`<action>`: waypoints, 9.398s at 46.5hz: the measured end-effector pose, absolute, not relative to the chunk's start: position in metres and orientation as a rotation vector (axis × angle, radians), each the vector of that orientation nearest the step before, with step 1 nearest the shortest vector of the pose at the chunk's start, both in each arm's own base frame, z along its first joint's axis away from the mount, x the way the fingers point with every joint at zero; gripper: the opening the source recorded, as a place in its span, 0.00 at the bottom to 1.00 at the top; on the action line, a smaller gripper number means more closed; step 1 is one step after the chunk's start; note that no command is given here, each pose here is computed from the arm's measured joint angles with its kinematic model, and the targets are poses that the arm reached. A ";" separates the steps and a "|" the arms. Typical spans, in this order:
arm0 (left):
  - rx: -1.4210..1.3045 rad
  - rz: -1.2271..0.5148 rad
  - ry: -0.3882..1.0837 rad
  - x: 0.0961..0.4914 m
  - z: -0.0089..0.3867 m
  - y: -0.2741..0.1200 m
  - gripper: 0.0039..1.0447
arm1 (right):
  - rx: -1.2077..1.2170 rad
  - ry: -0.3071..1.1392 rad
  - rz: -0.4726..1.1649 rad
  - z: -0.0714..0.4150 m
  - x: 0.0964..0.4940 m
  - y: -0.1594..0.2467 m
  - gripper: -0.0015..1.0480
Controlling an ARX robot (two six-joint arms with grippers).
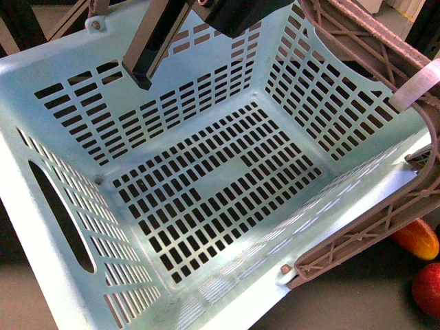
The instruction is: Pick apple with right arm and hold basket with left
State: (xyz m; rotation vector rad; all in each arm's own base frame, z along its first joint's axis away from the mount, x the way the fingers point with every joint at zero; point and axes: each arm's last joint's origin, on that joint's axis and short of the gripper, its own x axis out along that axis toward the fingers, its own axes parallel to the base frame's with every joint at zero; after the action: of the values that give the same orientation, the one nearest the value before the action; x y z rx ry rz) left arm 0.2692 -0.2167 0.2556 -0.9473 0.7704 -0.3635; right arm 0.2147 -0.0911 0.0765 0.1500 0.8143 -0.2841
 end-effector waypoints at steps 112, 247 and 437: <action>-0.946 -0.365 0.771 0.269 0.256 -0.218 0.06 | 0.039 0.575 -0.162 0.191 0.261 -0.090 0.75; -0.945 -0.362 0.776 0.268 0.254 -0.217 0.06 | 0.003 -0.002 -0.001 0.168 0.136 0.000 0.02; -1.219 0.796 0.814 0.330 0.192 -0.065 0.95 | 0.003 -0.014 0.000 0.169 0.097 0.000 0.91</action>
State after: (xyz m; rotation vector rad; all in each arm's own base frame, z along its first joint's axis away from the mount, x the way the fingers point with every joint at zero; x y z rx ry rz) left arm 0.3299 -0.0647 0.1922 -1.2195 0.8136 0.7963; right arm 0.0969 0.0001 0.1693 0.0033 -0.0143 -0.0004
